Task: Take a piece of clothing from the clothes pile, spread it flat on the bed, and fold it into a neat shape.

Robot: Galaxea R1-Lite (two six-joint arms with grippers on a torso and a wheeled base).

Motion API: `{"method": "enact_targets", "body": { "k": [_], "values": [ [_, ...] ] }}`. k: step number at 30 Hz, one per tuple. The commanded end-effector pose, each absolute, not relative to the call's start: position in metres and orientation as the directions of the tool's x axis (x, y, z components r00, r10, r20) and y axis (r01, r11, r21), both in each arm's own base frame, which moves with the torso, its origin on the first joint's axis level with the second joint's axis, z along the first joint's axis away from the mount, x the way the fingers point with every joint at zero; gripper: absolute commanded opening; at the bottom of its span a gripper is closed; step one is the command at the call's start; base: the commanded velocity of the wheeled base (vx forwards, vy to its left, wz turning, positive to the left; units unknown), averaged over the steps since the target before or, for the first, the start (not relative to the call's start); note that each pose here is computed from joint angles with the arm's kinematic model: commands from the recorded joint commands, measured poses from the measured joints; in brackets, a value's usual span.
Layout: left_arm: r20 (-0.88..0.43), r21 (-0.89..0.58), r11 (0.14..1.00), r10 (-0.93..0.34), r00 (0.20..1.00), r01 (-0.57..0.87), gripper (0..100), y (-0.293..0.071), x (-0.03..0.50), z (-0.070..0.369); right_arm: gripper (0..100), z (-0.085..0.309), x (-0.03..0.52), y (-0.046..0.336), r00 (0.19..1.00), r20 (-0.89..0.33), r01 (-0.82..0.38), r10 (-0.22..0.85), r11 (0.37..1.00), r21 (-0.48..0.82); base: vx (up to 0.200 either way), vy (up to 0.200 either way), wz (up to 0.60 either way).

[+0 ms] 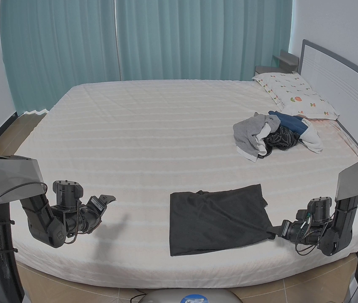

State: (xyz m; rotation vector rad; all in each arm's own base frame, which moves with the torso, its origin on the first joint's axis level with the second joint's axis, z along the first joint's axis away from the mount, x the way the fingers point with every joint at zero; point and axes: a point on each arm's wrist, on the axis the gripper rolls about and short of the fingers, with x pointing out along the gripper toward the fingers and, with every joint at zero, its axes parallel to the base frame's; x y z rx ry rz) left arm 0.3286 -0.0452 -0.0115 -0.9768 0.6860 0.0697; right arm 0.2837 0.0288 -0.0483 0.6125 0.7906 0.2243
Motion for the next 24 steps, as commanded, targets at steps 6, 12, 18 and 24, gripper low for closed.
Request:
{"method": "enact_targets", "body": {
  "k": [6, 12, 18, 24],
  "values": [
    [-0.549, -0.744, 0.572, -0.230, 0.804, -0.345, 100, -0.045, 0.330, -0.013, 100, -0.029, 0.298, 0.028, 0.775, -0.478, -0.020, 0.413, 0.772, 0.635, 0.000, 0.000, 0.00],
    [-0.550, -0.743, 0.574, -0.228, 0.803, -0.346, 100, -0.045, 0.330, -0.014, 100, -0.028, 0.328, 0.030, 0.818, -0.413, -0.009, 0.400, 0.727, 0.686, 0.167, 0.000, 0.00],
    [-0.551, -0.742, 0.574, -0.229, 0.802, -0.346, 100, -0.045, 0.330, -0.014, 100, -0.036, 0.349, 0.031, 0.845, -0.394, 0.020, 0.363, 0.714, 0.700, 0.033, 0.000, 0.00],
    [-0.552, -0.741, 0.574, -0.229, 0.801, -0.347, 100, -0.045, 0.329, -0.014, 100, -0.047, 0.365, 0.040, 0.850, -0.374, -0.001, 0.370, 0.712, 0.702, 0.000, 0.000, 0.00]
  ]
}}
